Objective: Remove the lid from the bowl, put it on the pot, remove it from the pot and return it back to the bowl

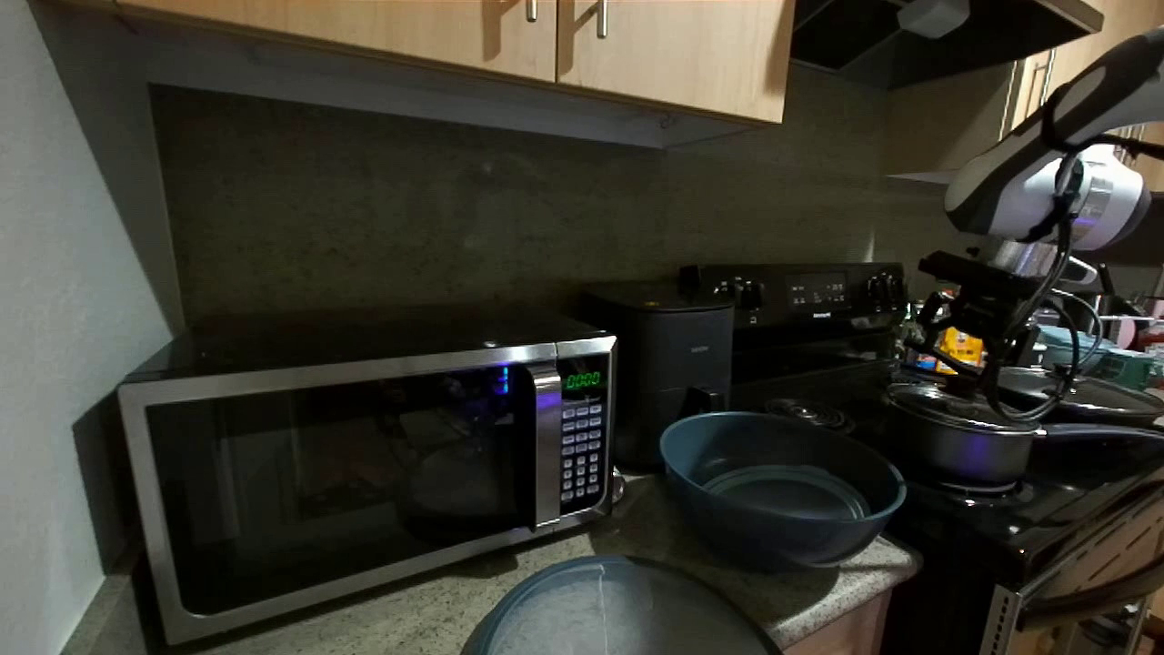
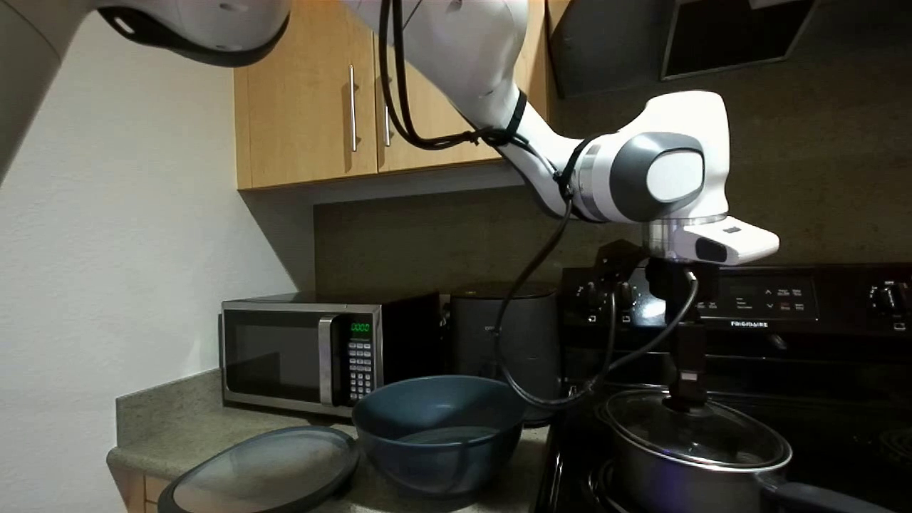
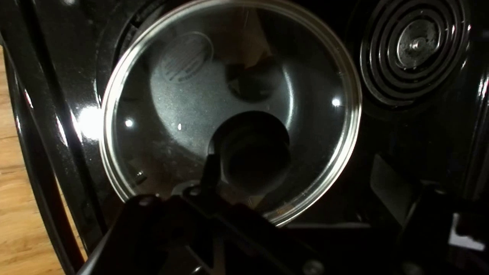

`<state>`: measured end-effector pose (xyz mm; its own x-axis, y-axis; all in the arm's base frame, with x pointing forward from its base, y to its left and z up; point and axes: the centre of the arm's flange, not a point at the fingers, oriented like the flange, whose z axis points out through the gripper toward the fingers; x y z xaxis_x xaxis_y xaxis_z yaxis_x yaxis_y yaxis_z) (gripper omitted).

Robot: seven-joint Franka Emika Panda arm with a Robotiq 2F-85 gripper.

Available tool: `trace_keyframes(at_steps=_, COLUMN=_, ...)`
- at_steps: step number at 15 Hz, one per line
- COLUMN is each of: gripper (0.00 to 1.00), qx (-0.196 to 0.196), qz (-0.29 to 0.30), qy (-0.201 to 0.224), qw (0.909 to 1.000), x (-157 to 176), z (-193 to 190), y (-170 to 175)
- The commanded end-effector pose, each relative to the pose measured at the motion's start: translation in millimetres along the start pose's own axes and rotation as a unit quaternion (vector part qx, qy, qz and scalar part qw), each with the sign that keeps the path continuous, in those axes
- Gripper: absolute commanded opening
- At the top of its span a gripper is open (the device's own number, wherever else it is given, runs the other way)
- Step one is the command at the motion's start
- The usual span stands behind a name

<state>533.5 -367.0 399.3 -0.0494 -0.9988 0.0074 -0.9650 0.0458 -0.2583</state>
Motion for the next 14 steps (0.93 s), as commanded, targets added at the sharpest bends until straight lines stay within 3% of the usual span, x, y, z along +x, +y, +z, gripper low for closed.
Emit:
trace_keyframes(at_steps=1, gripper=1.00, qx=0.000, qz=0.000, qy=0.001, qw=1.0000, x=0, z=-1, y=0)
trace_keyframes(at_steps=12, gripper=1.00, qx=-0.018, qz=0.006, qy=-0.014, qw=0.9997, x=6, z=11, y=-2)
trace_keyframes(at_steps=13, gripper=0.97, qx=-0.019, qz=0.007, qy=-0.015, qw=0.9997, x=6, z=12, y=-3)
trace_keyframes(at_steps=14, gripper=0.73, qx=-0.019, qz=0.007, qy=-0.016, qw=0.9997, x=5, z=13, y=-4)
